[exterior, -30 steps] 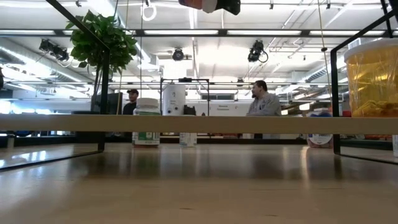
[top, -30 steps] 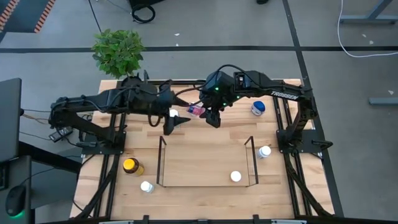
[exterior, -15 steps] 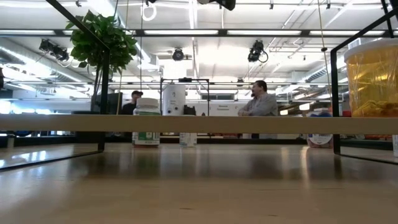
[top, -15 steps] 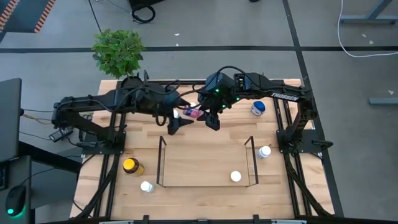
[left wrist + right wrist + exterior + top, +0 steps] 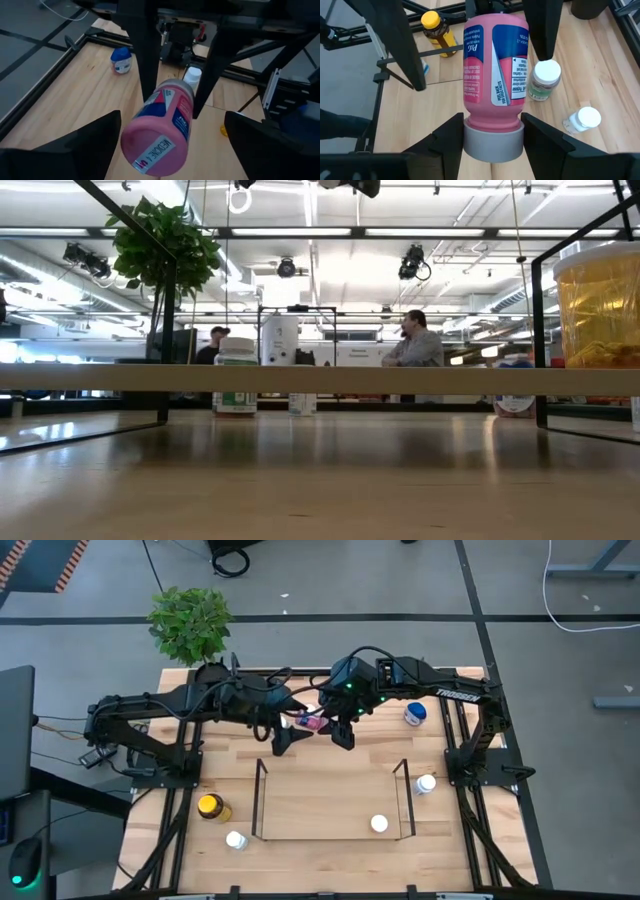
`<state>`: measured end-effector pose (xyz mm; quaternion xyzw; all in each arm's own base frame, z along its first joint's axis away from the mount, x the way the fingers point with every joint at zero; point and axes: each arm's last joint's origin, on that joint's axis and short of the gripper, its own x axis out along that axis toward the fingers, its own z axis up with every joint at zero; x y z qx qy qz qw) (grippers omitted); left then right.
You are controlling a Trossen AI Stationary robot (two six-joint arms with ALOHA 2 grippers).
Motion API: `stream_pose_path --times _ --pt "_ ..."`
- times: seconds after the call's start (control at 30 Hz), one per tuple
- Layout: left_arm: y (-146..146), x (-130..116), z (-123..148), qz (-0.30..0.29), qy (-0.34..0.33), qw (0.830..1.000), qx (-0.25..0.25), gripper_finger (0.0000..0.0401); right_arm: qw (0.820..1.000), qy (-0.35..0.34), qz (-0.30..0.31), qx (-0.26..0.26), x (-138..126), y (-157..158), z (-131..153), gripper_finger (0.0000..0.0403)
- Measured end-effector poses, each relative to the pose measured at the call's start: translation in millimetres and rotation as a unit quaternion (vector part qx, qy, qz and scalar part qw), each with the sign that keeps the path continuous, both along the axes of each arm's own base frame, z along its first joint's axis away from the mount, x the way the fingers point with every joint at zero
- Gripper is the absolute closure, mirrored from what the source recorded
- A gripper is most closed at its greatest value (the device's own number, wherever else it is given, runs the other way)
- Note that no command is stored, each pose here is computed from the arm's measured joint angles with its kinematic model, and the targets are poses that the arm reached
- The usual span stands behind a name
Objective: Pick and place medicine bottles onto shelf by color
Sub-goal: Put the pink pill bottle on the shelf
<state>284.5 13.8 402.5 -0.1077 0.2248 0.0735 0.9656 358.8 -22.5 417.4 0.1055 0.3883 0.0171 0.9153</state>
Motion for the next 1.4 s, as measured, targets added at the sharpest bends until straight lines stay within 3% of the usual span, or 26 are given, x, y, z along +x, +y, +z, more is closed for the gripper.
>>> stream_pose_path --times 0.2,0.57,0.77,0.97,1.2,1.33,1.4 --pt "0.0 0.1 -0.3 0.012 -0.001 1.0 -0.023 0.0088 1.0 0.001 0.001 -0.001 -0.2 -0.1 -0.2 0.0215" --pt "-0.1 0.1 -0.3 0.016 -0.002 0.999 -0.036 0.0233 1.0 0.003 0.007 -0.001 -0.4 0.6 -0.5 0.0215" --pt "0.2 0.0 -0.5 0.02 -0.002 0.999 -0.036 0.0233 1.0 0.004 -0.019 -0.005 -0.2 -0.6 -0.5 0.0205" --pt "0.5 -0.4 -1.2 0.036 0.0 0.998 -0.056 0.0219 0.999 -0.005 -0.045 -0.001 -3.6 -1.6 4.3 0.0165" --pt "4.7 -10.2 6.7 0.051 -0.018 0.995 -0.08 0.023 0.995 -0.061 -0.075 0.018 -29.5 -2.4 34.0 0.0124" --pt "10.4 -17.0 22.4 0.067 -0.082 0.99 -0.093 0.0226 0.99 -0.1 -0.095 0.036 -41.7 -2.2 49.8 0.0114" --pt "12.4 -18.3 38.2 0.067 -0.152 0.981 -0.099 0.0221 0.985 -0.129 -0.104 0.041 -47.2 -2.1 58.9 0.0114"
